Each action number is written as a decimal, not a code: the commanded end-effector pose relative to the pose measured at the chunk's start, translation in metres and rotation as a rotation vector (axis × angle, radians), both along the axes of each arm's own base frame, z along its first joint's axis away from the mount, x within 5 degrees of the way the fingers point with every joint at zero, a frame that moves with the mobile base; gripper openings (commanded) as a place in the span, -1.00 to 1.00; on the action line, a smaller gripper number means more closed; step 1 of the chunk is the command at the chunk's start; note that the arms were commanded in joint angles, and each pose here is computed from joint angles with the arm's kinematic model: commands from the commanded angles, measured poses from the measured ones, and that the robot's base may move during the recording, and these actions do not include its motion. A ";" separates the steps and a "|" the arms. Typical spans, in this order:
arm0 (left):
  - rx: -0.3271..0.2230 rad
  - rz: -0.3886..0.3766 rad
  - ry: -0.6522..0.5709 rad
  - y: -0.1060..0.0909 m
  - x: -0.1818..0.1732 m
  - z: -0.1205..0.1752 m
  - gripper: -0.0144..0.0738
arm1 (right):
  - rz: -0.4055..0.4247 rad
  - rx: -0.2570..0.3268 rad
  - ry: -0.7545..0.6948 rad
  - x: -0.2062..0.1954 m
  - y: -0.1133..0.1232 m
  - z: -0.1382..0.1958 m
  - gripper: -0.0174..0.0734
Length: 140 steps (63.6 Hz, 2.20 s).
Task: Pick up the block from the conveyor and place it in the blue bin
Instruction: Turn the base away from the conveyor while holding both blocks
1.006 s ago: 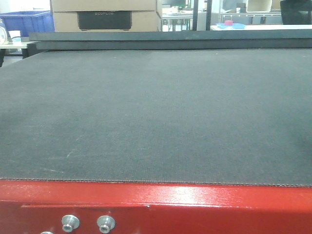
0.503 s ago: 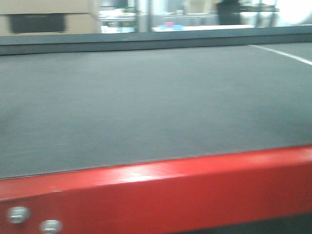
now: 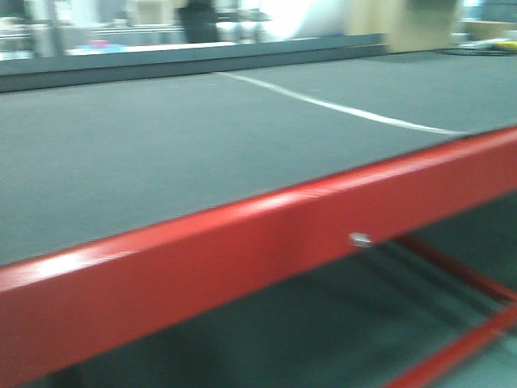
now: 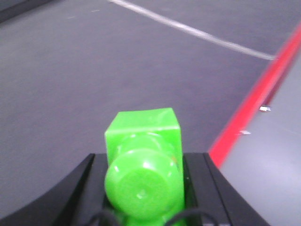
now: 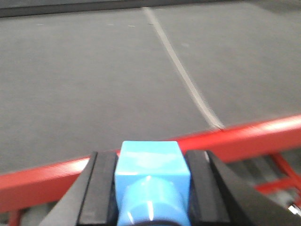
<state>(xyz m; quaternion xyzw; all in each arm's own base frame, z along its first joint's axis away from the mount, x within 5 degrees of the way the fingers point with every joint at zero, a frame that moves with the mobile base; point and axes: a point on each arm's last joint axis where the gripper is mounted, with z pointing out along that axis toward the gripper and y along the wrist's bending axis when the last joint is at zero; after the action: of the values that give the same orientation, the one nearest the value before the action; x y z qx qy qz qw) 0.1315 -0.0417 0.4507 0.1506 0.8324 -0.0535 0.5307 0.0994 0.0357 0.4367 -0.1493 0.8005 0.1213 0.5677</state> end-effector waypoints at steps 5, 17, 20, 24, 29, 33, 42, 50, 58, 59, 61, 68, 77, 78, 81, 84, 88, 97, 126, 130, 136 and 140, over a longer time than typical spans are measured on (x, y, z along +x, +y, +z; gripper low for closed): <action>-0.023 -0.004 -0.019 -0.001 -0.002 0.002 -0.92 | -0.012 0.005 -0.024 -0.001 -0.001 0.004 -0.97; -0.023 -0.004 -0.019 -0.001 -0.002 0.002 -0.92 | -0.012 0.005 -0.024 -0.001 -0.001 0.004 -0.97; -0.023 -0.004 -0.019 -0.001 -0.002 0.002 -0.92 | -0.012 0.005 -0.024 -0.001 -0.001 0.004 -0.97; -0.023 -0.004 -0.019 -0.001 -0.002 0.002 -0.92 | -0.012 0.005 -0.024 -0.001 -0.001 0.004 -0.97; -0.023 -0.004 -0.019 -0.001 -0.002 0.002 -0.92 | -0.012 0.005 -0.024 -0.001 -0.001 0.004 -0.97; -0.023 -0.004 -0.019 -0.001 -0.002 0.002 -0.92 | -0.012 0.005 -0.024 -0.001 -0.001 0.004 -0.97; -0.023 -0.004 -0.019 -0.001 -0.002 0.002 -0.92 | -0.012 0.005 -0.024 -0.001 -0.001 0.004 -0.97; -0.023 -0.004 -0.019 -0.001 -0.002 0.002 -0.92 | -0.012 0.005 -0.024 -0.001 -0.001 0.004 -0.97; -0.023 -0.004 -0.019 -0.001 -0.002 0.002 -0.92 | -0.012 0.005 -0.024 -0.001 -0.001 0.004 -0.97; -0.023 -0.004 -0.019 -0.001 -0.002 0.002 -0.92 | -0.012 0.005 -0.024 -0.001 -0.001 0.004 -0.97; -0.023 -0.004 -0.019 -0.001 -0.002 0.002 -0.92 | -0.012 0.005 -0.024 -0.001 -0.001 0.004 -0.97; -0.023 -0.004 -0.019 -0.001 -0.002 0.002 -0.92 | -0.012 0.005 -0.024 -0.001 -0.001 0.004 -0.97; -0.023 -0.004 -0.019 -0.001 -0.002 0.002 -0.92 | -0.012 0.005 -0.024 -0.001 -0.001 0.004 -0.97; -0.023 -0.004 -0.019 -0.001 -0.002 0.002 -0.92 | -0.012 0.005 -0.024 -0.001 -0.001 0.004 -0.97; -0.023 -0.004 -0.019 -0.001 -0.002 0.002 -0.92 | -0.012 0.005 -0.024 -0.001 -0.001 0.004 -0.97; -0.023 -0.004 -0.019 -0.001 -0.002 0.002 -0.92 | -0.012 0.005 -0.024 -0.001 -0.001 0.004 -0.97; -0.023 -0.004 -0.019 -0.001 -0.002 0.002 -0.92 | -0.012 0.005 -0.024 -0.001 -0.001 0.004 -0.97; -0.023 -0.004 -0.019 -0.001 -0.002 0.002 -0.92 | -0.012 0.005 -0.024 -0.001 -0.001 0.004 -0.97; -0.023 -0.004 -0.019 -0.001 -0.002 0.002 -0.92 | -0.012 0.005 -0.024 -0.001 -0.001 0.004 -0.97; -0.023 -0.004 -0.019 -0.001 -0.002 0.002 -0.92 | -0.012 0.005 -0.024 -0.001 -0.001 0.004 -0.97; -0.023 -0.004 -0.019 -0.001 -0.002 0.002 -0.92 | -0.012 0.005 -0.024 -0.001 -0.001 0.004 -0.97; -0.023 -0.004 -0.019 -0.001 -0.002 0.002 -0.92 | -0.012 0.005 -0.024 -0.001 -0.001 0.004 -0.97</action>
<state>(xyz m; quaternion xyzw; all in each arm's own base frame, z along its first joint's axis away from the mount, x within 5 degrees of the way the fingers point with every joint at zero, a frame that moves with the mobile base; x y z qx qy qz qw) 0.1315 -0.0417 0.4507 0.1506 0.8324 -0.0535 0.5307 0.0994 0.0357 0.4367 -0.1493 0.8005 0.1213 0.5677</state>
